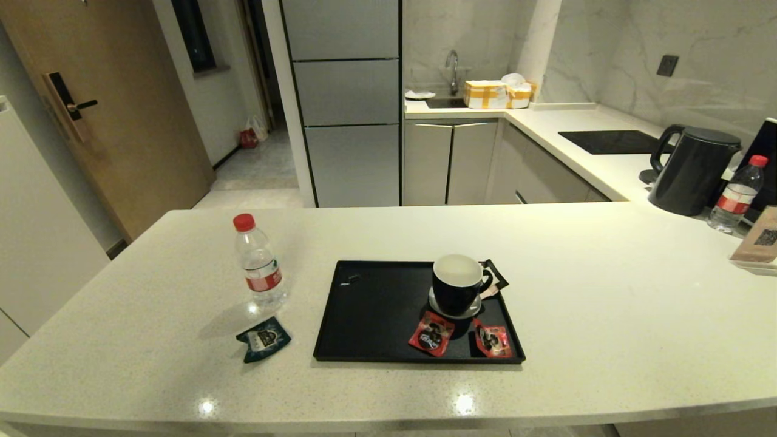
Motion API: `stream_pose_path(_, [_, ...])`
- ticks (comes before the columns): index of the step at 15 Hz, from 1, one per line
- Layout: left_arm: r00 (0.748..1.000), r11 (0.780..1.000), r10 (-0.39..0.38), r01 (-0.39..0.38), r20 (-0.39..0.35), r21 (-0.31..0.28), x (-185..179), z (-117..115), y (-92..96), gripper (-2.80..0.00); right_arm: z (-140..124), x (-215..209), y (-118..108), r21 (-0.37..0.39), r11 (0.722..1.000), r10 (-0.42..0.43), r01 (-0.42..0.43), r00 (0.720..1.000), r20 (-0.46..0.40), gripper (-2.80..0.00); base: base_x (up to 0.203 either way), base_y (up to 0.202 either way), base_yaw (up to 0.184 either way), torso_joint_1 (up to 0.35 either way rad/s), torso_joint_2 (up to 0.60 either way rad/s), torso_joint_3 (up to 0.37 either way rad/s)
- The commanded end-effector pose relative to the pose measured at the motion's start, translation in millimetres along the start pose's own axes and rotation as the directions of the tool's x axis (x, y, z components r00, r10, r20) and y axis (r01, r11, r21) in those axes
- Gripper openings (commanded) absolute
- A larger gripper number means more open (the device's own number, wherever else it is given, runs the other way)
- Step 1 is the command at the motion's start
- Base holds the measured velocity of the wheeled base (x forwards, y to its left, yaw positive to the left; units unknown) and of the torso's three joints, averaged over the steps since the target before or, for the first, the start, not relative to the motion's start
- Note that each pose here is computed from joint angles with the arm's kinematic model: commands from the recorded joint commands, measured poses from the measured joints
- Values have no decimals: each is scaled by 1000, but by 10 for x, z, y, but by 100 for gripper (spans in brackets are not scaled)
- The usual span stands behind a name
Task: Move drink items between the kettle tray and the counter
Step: Return the tea bag to its original position
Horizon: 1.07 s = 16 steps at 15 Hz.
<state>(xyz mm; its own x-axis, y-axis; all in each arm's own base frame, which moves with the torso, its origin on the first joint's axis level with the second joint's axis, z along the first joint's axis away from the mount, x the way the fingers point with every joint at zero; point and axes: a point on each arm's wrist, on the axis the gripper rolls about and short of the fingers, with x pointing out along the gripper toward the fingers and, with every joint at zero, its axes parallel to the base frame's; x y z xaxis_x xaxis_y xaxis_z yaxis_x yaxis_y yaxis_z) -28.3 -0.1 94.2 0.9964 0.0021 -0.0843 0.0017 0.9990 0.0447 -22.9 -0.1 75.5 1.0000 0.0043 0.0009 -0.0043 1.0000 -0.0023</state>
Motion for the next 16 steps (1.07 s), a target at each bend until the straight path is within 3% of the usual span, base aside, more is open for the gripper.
stream_pose_path(1, [992,1000,-7,6,-124,-5,43,211,9,-280,0,1,0,-1,1000,0,0,1000,-1,-280,0,0,0,0,0,0])
stream_pose_path(3, [943,1000,-21,15,-332,-20,217,491,21,-280,0,1,0,-1,1000,0,0,1000,-1,-280,0,0,0,0,0,0])
stream_pose_path(4, [915,999,-25,14,-402,-31,314,608,26,-280,0,1,0,-1,1000,0,0,1000,-1,-280,0,0,0,0,0,0])
stream_pose_path(7, [812,998,-34,1,-582,-58,1090,645,28,-280,0,1,0,-1,1000,0,0,1000,-1,-280,0,0,0,0,0,0])
stream_pose_path(9, [816,998,-33,-3,-577,-61,1635,519,11,-280,0,1,0,-1,1000,0,0,1000,-1,-280,0,0,0,0,0,0])
stream_pose_path(12, [814,999,-4,-20,-581,-36,2335,59,-122,-280,0,1,0,-1,1000,0,0,1000,-1,-280,0,0,0,0,0,0])
stream_pose_path(14, [818,999,30,-45,-574,-13,2655,-252,-317,-280,0,1,0,-1,1000,0,0,1000,-1,-280,0,0,0,0,0,0])
stream_pose_path(15, [831,998,43,-58,-555,-9,2789,-352,-448,-280,0,1,0,-1,1000,0,0,1000,-1,-280,0,0,0,0,0,0])
stream_pose_path(16, [861,997,53,-72,-506,-18,2898,-385,-592,-280,0,1,0,-1,1000,0,0,1000,-1,-280,0,0,0,0,0,0])
